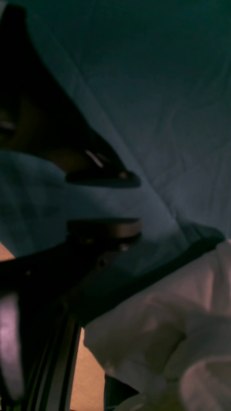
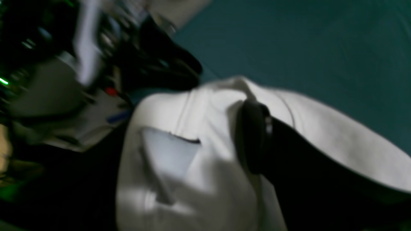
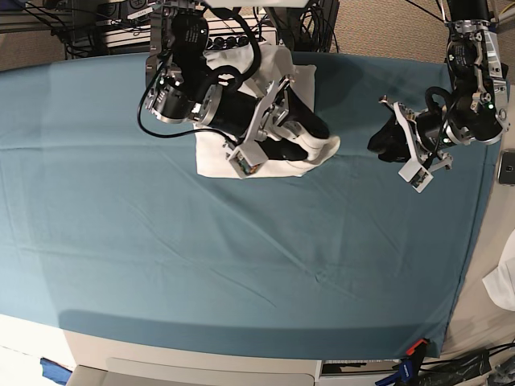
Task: Fold the T-shirt properly
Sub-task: 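Release the left gripper and press the stack flat with the right gripper, then open the right gripper and pull it back from the folded shirt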
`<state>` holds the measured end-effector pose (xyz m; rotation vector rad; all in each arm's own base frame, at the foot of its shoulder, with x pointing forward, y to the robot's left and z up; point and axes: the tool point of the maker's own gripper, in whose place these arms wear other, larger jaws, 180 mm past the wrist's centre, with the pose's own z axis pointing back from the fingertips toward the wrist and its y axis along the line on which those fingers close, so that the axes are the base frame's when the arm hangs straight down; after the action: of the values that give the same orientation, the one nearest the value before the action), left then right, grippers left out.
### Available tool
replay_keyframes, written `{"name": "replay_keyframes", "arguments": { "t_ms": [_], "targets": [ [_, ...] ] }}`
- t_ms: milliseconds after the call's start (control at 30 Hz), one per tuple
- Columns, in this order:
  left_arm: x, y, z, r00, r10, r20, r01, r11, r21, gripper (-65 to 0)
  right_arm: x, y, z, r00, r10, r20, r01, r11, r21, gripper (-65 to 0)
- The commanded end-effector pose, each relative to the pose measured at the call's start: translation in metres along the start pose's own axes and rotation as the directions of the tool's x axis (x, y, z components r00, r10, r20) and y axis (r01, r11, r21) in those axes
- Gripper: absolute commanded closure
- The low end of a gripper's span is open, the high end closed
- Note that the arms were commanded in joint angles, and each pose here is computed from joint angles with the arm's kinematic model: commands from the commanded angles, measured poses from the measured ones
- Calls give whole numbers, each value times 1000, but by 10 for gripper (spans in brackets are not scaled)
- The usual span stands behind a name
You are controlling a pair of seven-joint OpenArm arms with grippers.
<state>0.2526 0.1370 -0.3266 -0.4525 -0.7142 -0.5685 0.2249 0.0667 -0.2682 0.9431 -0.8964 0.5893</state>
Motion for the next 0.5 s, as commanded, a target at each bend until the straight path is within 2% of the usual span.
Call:
{"name": "replay_keyframes", "arguments": {
  "t_ms": [0,167,367,467],
  "targets": [
    [10,1,5,999,-20,34,20,1000,1,-179,19,11,0,997,7,74,-11,999,51,-350],
    [10,1,5,999,-20,34,20,1000,1,-179,16,14,0,999,1,54,-5,998,65,-350],
    [8,1,5,999,-19,28,18,1000,2,-179,-4,-8,0,997,58,-59,-61,997,-53,-377],
    [6,0,4,1000,-14,25,14,1000,0,-179,8,-4,0,999,51,11,-51,998,-31,-378]
  ]
}}
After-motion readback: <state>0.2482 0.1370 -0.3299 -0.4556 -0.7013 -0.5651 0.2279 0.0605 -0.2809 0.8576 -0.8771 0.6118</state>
